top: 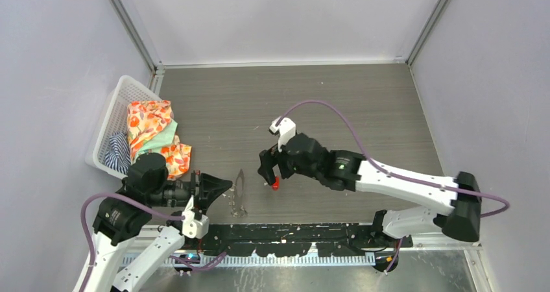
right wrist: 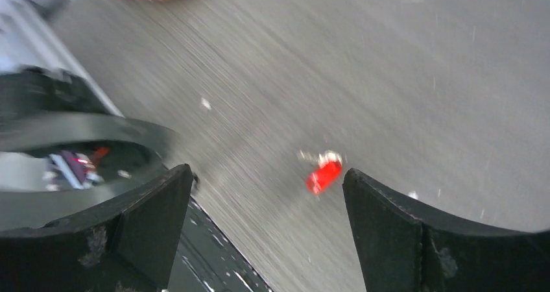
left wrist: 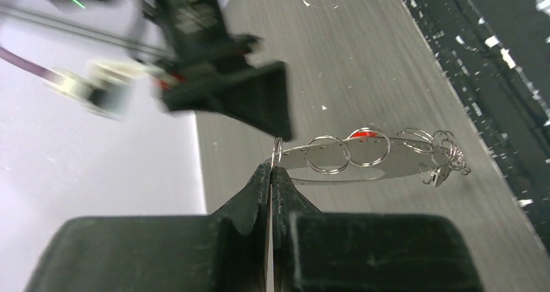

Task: Put the keys on the keyring

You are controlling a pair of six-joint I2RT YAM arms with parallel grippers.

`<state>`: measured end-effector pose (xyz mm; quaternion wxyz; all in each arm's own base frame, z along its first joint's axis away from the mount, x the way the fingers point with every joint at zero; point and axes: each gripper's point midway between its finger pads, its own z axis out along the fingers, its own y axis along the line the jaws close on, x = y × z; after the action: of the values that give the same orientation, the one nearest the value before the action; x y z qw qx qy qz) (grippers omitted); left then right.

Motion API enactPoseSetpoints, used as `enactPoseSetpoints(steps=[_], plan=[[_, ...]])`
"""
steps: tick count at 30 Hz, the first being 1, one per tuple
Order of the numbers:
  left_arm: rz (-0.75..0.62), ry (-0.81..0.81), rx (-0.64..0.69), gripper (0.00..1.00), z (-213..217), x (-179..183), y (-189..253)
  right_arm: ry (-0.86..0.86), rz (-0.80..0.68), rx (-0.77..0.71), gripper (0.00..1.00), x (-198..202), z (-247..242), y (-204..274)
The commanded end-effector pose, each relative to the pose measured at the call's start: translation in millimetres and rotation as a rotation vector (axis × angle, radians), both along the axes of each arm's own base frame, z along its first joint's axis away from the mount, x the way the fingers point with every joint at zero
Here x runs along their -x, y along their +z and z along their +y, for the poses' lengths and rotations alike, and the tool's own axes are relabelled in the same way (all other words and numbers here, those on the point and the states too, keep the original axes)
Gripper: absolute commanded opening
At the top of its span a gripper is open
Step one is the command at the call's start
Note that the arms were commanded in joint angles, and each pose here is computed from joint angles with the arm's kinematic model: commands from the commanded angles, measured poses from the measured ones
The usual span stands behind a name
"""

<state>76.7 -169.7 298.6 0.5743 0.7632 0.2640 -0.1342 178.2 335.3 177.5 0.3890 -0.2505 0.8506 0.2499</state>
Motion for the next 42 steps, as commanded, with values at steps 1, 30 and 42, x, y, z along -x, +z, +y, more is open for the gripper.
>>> enactPoseSetpoints(steps=[1, 30, 42], plan=[[0.129, 0.037, 0.054, 0.00, -3.8, 0.7, 12.9, 0.260, -0.324, -0.231, 0.90, 16.3, 19.8, 142.5], [0.729, 0.480, 0.067, 0.00, 14.4, -16.5, -6.3, -0.159, 0.083, -0.037, 0.86, -17.4, -12.4, -35.3], [0.721, 0.495, 0.065, 0.00, 17.2, -16.7, -7.7, -0.183, 0.117, 0.043, 0.62, -34.0, 13.2, -105.0]])
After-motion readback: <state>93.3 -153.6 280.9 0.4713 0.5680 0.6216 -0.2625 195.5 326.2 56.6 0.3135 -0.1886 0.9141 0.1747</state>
